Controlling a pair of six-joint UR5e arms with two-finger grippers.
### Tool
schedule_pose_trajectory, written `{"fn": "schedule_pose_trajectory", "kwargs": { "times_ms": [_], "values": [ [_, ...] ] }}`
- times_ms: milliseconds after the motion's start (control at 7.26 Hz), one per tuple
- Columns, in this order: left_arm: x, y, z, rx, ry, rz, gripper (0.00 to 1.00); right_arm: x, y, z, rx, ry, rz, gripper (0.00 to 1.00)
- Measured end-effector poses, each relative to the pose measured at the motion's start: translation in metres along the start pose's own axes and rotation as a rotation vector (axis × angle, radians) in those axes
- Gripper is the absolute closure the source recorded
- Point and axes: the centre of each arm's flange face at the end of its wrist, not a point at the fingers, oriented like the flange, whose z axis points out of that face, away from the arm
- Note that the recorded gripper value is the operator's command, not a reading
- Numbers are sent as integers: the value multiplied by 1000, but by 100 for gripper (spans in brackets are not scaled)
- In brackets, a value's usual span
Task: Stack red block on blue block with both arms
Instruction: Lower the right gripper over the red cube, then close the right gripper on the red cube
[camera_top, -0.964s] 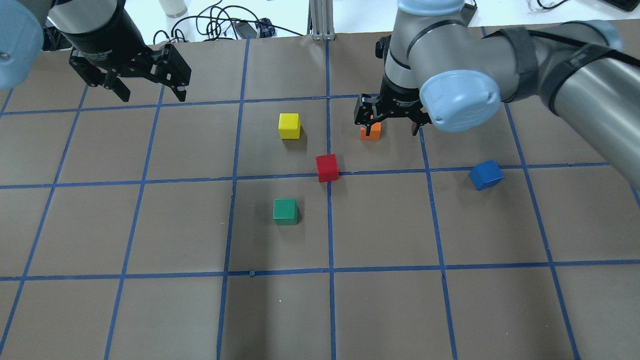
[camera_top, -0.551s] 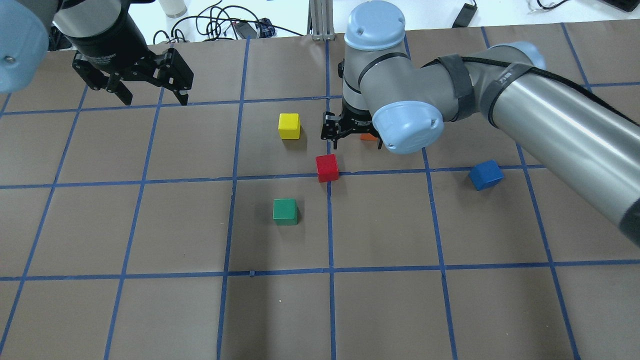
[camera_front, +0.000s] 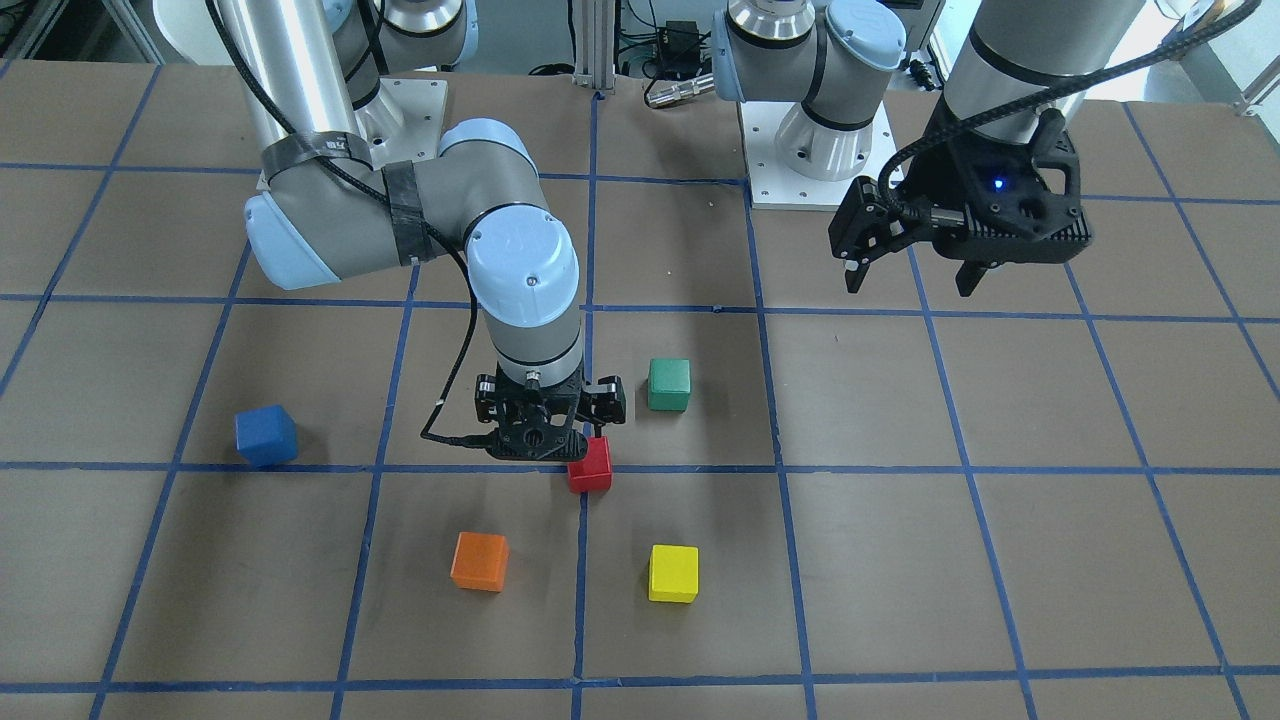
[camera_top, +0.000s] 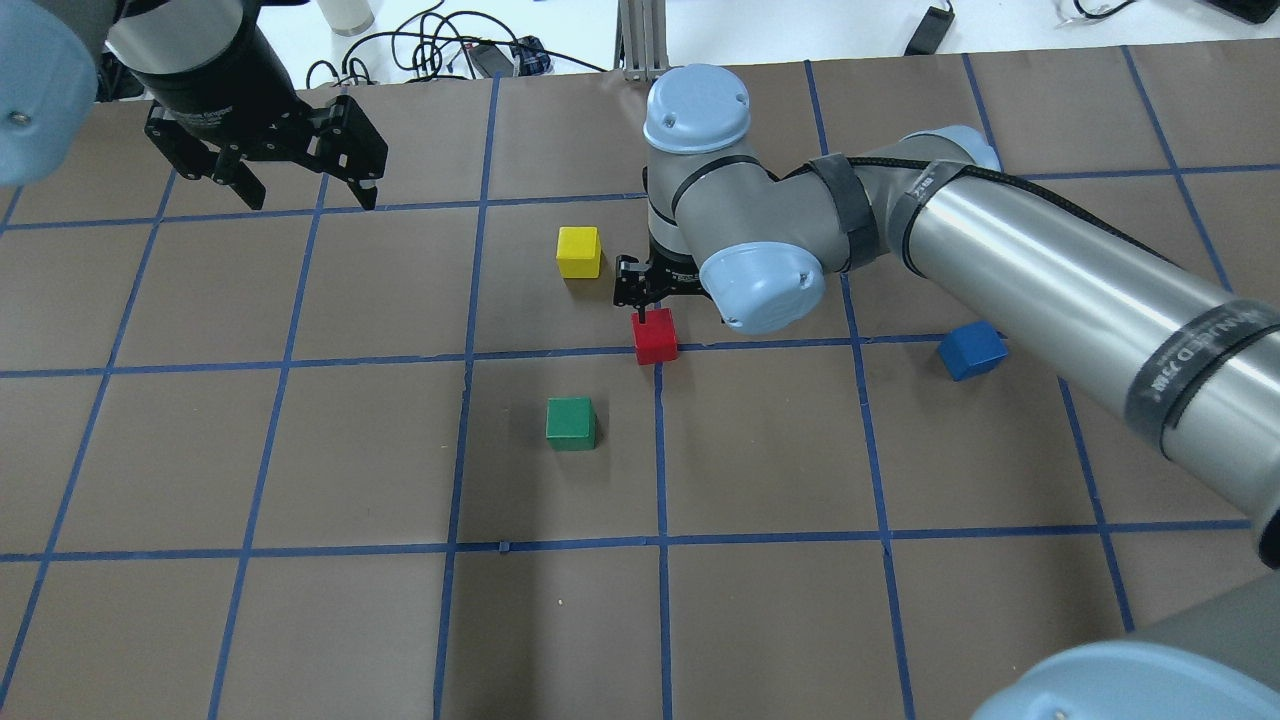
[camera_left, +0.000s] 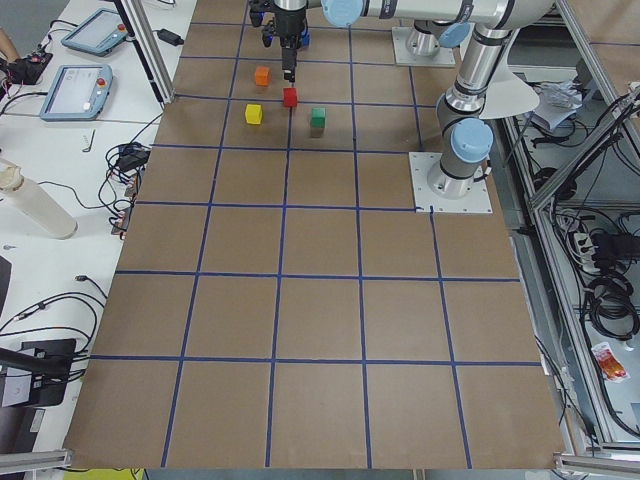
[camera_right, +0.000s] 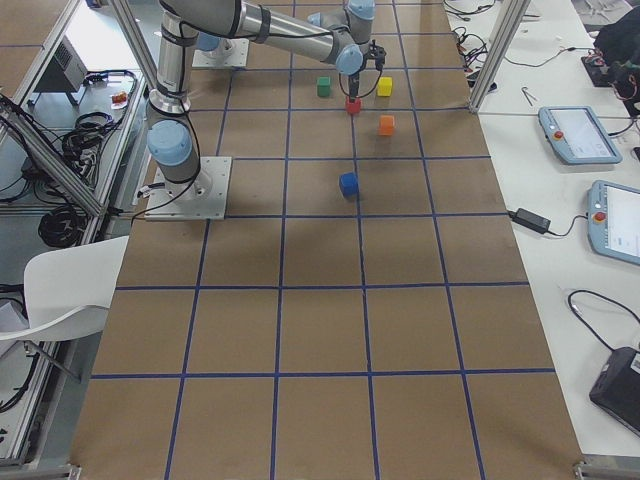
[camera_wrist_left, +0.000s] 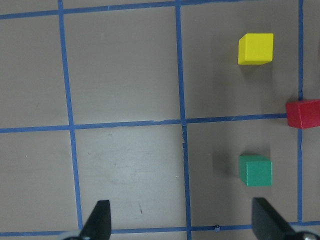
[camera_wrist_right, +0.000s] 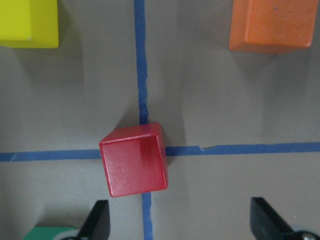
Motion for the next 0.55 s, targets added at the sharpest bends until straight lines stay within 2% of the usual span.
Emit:
{"fn": "schedule_pose_trajectory", "kwargs": {
  "times_ms": [275, 551],
  "values": [
    [0, 0, 2, 0, 0, -1, 0, -12, -5, 24, 19, -11, -15, 0],
    [1, 0, 2, 3, 5, -1, 0, -20, -4, 40, 13, -19, -28, 0]
  ]
}}
